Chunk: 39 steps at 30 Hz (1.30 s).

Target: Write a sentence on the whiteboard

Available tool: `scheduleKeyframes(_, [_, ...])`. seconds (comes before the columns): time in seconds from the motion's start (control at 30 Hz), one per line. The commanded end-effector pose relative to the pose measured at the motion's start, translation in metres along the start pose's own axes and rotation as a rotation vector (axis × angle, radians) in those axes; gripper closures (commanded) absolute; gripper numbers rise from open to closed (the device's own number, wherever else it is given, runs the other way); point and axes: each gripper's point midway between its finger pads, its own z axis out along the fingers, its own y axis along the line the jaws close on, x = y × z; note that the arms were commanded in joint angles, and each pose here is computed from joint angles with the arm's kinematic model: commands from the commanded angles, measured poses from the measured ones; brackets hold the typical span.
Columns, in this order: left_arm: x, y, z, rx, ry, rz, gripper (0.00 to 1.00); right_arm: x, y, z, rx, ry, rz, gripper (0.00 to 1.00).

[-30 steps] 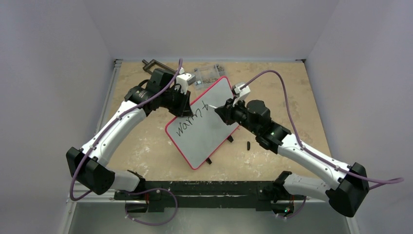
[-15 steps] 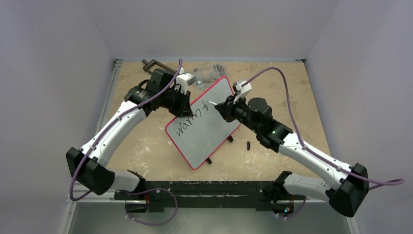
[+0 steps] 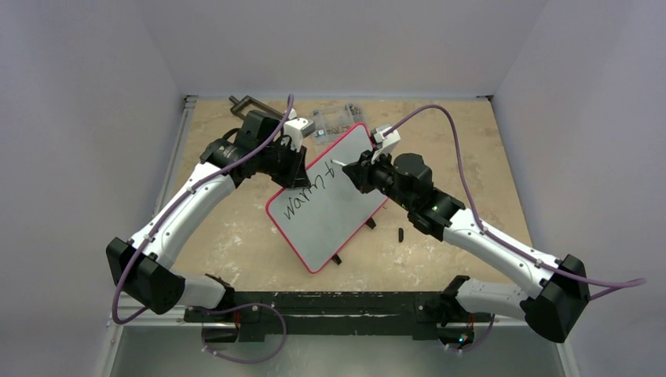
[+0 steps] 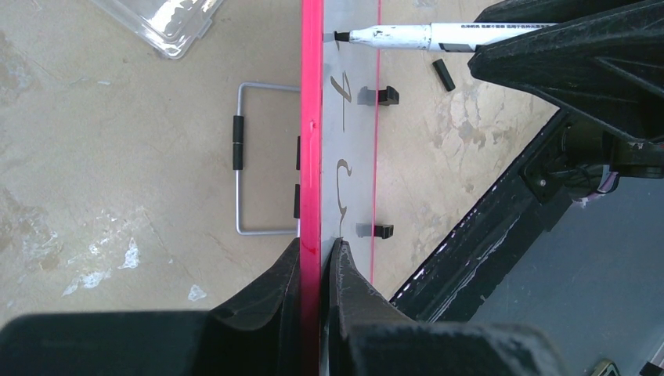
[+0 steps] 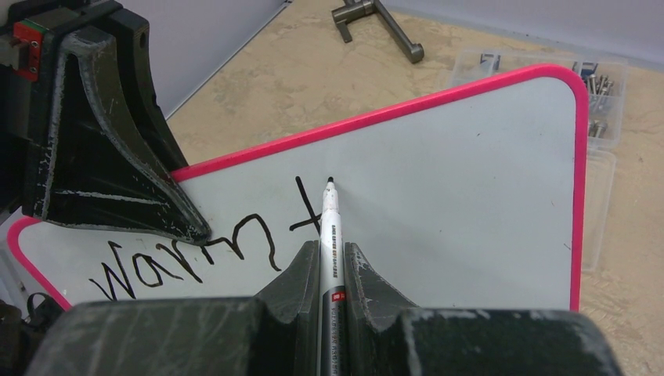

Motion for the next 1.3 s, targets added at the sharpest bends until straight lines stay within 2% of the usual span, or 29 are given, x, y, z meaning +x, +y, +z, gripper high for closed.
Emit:
scheduleKeyframes(0.0, [0.014,0.051,-0.007,-0.248,0.056,0.089,1.00,-0.023,0.001,0.005,0.008,-0.071,-0.006,1.00])
scheduleKeyframes(0.73, [0.014,0.051,-0.008,-0.249,0.055,0.091,1.00,0.037,-0.010,-0.014,0.012,0.063,0.003,1.00])
scheduleKeyframes(1.27, [0.015,0.051,-0.007,-0.251,0.060,0.091,1.00,0.005,0.000,-0.009,-0.012,0.010,-0.006,1.00])
